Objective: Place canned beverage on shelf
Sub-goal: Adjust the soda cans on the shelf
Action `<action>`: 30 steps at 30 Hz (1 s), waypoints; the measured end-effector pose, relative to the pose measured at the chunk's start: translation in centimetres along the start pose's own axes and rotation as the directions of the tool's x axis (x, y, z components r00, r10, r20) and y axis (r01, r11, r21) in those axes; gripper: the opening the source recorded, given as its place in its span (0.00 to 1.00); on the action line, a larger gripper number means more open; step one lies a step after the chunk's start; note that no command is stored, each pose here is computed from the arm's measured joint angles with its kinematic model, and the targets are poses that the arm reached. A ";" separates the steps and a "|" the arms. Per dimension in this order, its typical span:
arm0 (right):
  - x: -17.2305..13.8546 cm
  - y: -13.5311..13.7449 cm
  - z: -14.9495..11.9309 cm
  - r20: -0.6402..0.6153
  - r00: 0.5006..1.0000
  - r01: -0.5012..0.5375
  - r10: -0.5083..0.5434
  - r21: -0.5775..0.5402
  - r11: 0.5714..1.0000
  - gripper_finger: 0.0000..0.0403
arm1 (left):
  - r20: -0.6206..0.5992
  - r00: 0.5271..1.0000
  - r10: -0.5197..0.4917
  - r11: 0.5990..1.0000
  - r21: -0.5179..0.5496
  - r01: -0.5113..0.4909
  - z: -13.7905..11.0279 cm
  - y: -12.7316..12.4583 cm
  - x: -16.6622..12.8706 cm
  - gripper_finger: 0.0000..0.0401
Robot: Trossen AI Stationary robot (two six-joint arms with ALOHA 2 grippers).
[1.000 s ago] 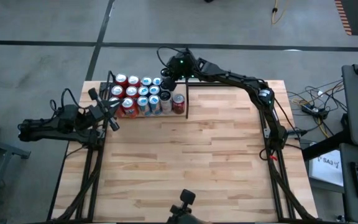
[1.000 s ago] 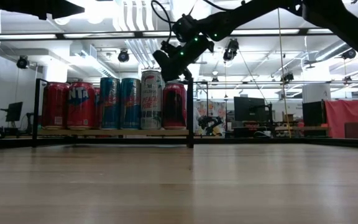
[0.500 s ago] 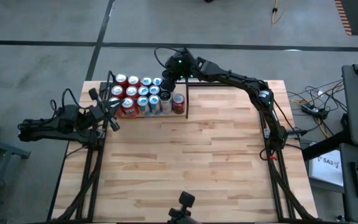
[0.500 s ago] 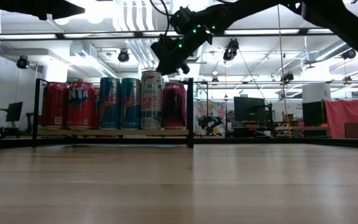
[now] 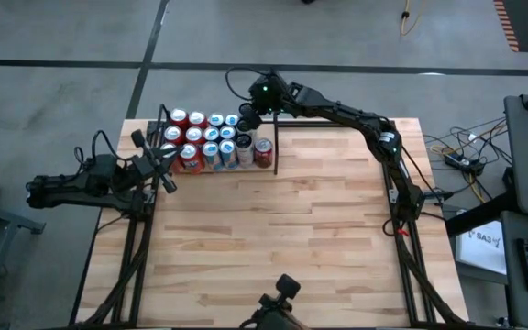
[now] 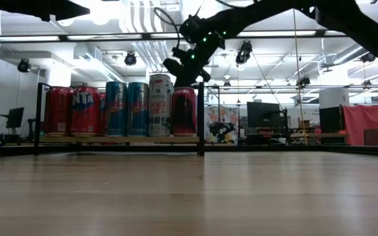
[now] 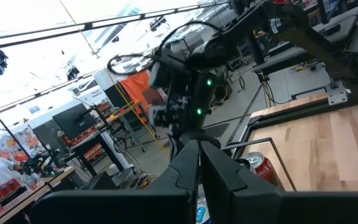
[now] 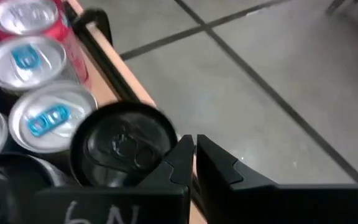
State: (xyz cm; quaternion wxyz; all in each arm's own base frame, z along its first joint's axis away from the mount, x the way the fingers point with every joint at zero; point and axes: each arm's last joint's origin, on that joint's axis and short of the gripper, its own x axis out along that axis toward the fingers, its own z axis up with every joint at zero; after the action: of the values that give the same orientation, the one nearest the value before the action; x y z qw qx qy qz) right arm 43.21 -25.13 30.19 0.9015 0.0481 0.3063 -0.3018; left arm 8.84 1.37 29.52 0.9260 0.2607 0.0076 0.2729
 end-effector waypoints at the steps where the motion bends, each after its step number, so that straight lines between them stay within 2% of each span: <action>1: 0.2 0.0 -0.1 -0.006 1.000 0.003 -0.003 0.000 1.000 0.02 | 0.000 1.000 0.000 1.000 0.001 0.000 0.0 0.0 0.0 0.00; 17: 0.4 0.3 0.0 0.000 1.000 -0.001 0.001 -0.002 1.000 0.02 | -0.003 1.000 -0.002 1.000 0.003 0.002 0.0 -0.1 0.1 0.00; 23: -0.9 0.5 1.2 0.007 0.998 0.060 -0.060 -0.001 0.998 0.02 | -0.003 1.000 -0.002 1.000 0.004 0.002 0.0 -0.1 0.1 0.00; 30: -3.4 2.7 2.6 -0.013 1.000 0.019 -0.019 -0.031 0.999 0.02 | -0.004 1.000 -0.003 1.000 0.004 0.003 0.0 -0.1 0.1 0.00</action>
State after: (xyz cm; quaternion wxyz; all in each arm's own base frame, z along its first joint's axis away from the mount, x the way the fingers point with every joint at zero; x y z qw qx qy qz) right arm 43.97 -21.87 34.01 0.8972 0.0333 0.3171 -0.3055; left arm 8.95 1.37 29.48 0.9258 0.2621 0.0106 0.2720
